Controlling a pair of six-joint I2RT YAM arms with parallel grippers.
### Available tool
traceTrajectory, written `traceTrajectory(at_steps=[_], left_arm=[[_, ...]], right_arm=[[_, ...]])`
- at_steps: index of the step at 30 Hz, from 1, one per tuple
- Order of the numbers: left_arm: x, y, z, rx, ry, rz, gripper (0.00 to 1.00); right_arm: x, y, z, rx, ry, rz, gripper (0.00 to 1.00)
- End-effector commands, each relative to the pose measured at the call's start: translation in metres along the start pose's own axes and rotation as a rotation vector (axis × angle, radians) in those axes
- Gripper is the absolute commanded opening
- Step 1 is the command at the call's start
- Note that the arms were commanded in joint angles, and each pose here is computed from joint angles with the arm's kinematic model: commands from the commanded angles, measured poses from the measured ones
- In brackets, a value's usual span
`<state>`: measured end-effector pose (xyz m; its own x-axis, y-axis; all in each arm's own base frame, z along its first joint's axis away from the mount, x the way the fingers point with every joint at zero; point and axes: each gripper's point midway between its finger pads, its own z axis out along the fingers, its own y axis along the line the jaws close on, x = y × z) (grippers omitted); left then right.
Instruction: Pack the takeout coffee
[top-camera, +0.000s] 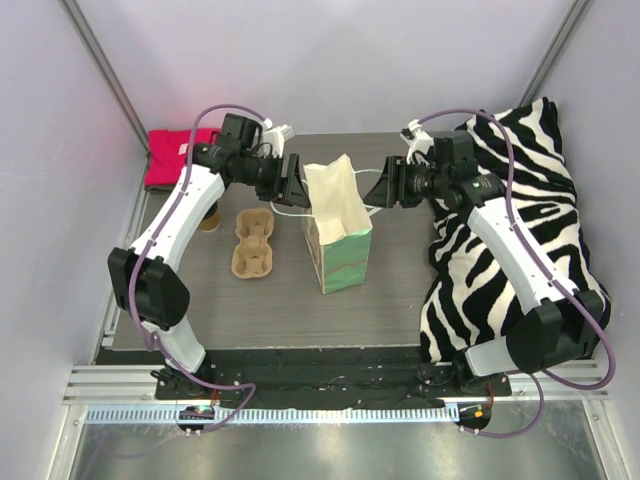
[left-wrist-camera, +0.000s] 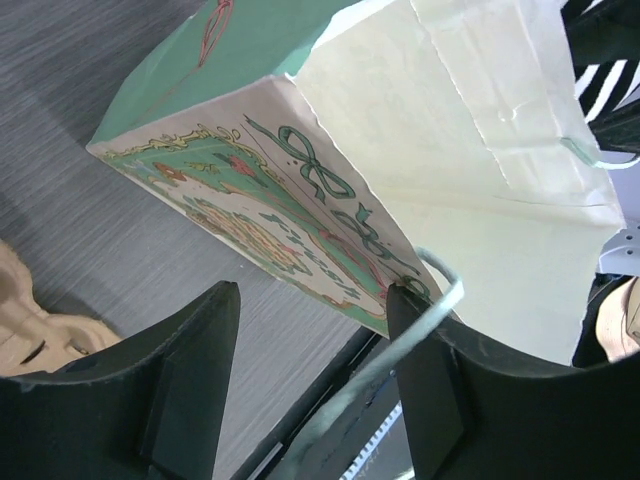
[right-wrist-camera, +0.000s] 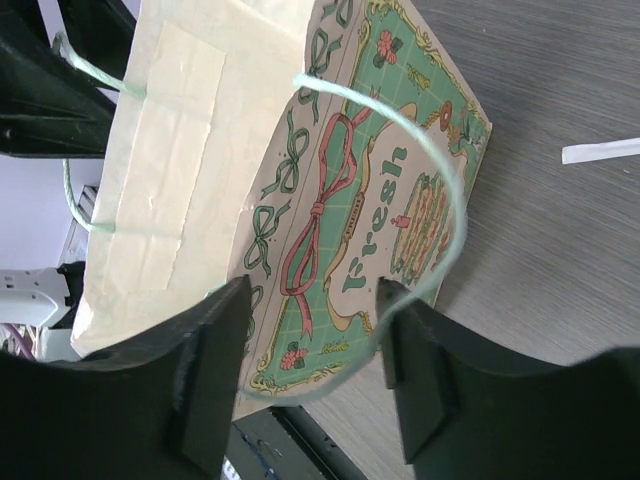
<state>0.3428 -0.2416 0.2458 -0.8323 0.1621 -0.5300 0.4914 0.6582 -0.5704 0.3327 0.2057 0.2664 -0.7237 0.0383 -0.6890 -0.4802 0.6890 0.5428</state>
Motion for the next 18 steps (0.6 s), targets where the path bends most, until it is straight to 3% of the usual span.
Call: traceTrajectory(at_steps=[1, 11, 18], left_arm=[[-0.013, -0.022, -0.029, 0.007, -0.068, 0.082, 0.66], [-0.022, -0.038, -0.042, 0.066, -0.105, 0.107, 0.79], [-0.027, -0.059, -0.057, 0.161, -0.139, 0.136, 0.91]], right_arm=[[-0.028, 0.022, -0.027, -0.009, -0.096, -0.077, 0.65], [-0.046, 0.047, -0.051, -0.046, -0.160, -0.159, 0.82], [-0.072, 0.061, -0.065, -0.071, -0.225, -0.394, 0.96]])
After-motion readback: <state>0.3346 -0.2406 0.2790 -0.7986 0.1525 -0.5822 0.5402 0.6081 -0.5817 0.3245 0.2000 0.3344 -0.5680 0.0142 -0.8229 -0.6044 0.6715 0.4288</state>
